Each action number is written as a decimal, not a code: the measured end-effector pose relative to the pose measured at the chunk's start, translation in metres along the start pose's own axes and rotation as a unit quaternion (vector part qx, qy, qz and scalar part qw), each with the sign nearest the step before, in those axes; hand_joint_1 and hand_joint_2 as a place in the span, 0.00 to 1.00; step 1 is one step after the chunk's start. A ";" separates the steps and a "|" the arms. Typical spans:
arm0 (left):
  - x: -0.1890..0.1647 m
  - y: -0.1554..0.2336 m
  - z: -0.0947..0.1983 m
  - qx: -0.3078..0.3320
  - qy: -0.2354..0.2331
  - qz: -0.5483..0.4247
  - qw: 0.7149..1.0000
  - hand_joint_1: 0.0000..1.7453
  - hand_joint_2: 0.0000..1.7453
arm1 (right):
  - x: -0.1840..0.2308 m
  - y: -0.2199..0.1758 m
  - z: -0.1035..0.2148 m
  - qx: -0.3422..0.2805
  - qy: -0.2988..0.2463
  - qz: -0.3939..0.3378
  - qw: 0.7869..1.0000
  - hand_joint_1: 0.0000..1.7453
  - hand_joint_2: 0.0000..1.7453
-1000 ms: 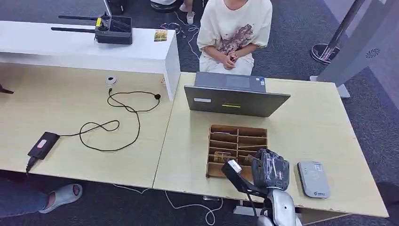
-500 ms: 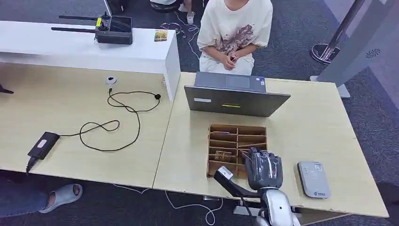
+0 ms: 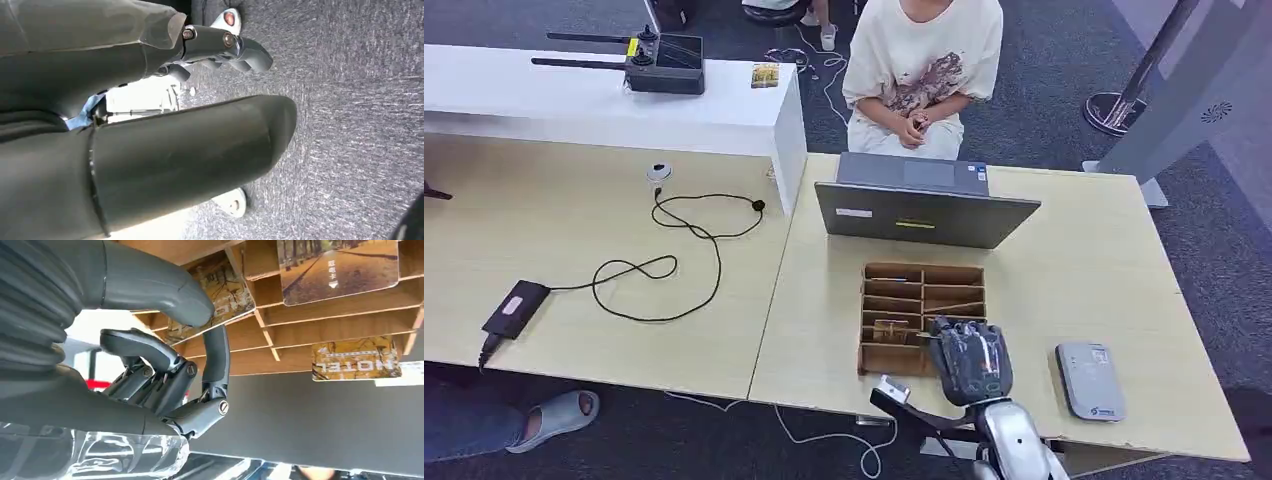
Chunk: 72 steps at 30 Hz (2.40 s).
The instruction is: Pass the card to the sensor for recognition and then transmit it.
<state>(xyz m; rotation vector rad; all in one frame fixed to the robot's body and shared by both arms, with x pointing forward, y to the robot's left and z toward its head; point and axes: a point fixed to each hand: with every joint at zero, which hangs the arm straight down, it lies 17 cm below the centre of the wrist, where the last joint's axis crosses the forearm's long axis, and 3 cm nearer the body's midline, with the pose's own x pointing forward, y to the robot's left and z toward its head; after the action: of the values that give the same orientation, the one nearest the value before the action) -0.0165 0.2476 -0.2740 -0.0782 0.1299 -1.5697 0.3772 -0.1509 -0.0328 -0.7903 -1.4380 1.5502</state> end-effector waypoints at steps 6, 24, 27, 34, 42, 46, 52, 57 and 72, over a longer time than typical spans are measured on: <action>0.000 0.001 0.000 0.004 0.000 0.001 1.000 0.00 0.00 | -0.002 -0.003 0.001 -0.006 0.001 -0.051 0.999 1.00 1.00; -0.012 -0.003 -0.002 0.000 0.010 -0.009 1.000 0.00 0.00 | -0.021 -0.133 -0.004 -0.171 -0.020 -0.185 0.967 1.00 1.00; -0.010 -0.003 -0.001 -0.001 0.008 -0.009 1.000 0.00 0.00 | -0.020 -0.153 -0.009 -0.188 -0.038 -0.205 0.960 1.00 1.00; -0.005 -0.002 -0.001 -0.002 0.004 -0.010 1.000 0.00 0.00 | -0.013 -0.184 -0.016 -0.211 -0.080 -0.250 0.941 1.00 1.00; -0.002 -0.003 0.000 -0.005 0.001 -0.011 1.000 0.00 0.00 | -0.014 -0.230 -0.028 -0.249 -0.108 -0.242 0.932 1.00 1.00; 0.001 -0.004 0.001 -0.010 -0.001 -0.012 1.000 0.00 0.00 | -0.016 -0.254 -0.040 -0.263 -0.117 -0.220 0.932 1.00 1.00; 0.004 -0.004 0.001 -0.012 -0.006 -0.013 1.000 0.00 0.00 | -0.025 -0.288 -0.073 -0.267 -0.109 -0.177 0.941 1.00 1.00; 0.006 -0.004 0.001 -0.012 -0.011 -0.013 1.000 0.00 0.00 | -0.042 -0.315 -0.101 -0.264 -0.086 -0.131 0.952 1.00 1.00; 0.011 -0.009 0.003 -0.023 -0.019 -0.016 0.999 0.00 0.00 | -0.063 -0.363 -0.184 -0.202 0.010 -0.057 0.978 1.00 1.00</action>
<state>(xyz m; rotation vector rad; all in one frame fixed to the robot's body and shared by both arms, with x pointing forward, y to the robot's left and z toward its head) -0.0247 0.2361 -0.2708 -0.1465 0.1346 -1.5956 0.6280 -0.1366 0.2932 -0.9357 -1.7799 1.1754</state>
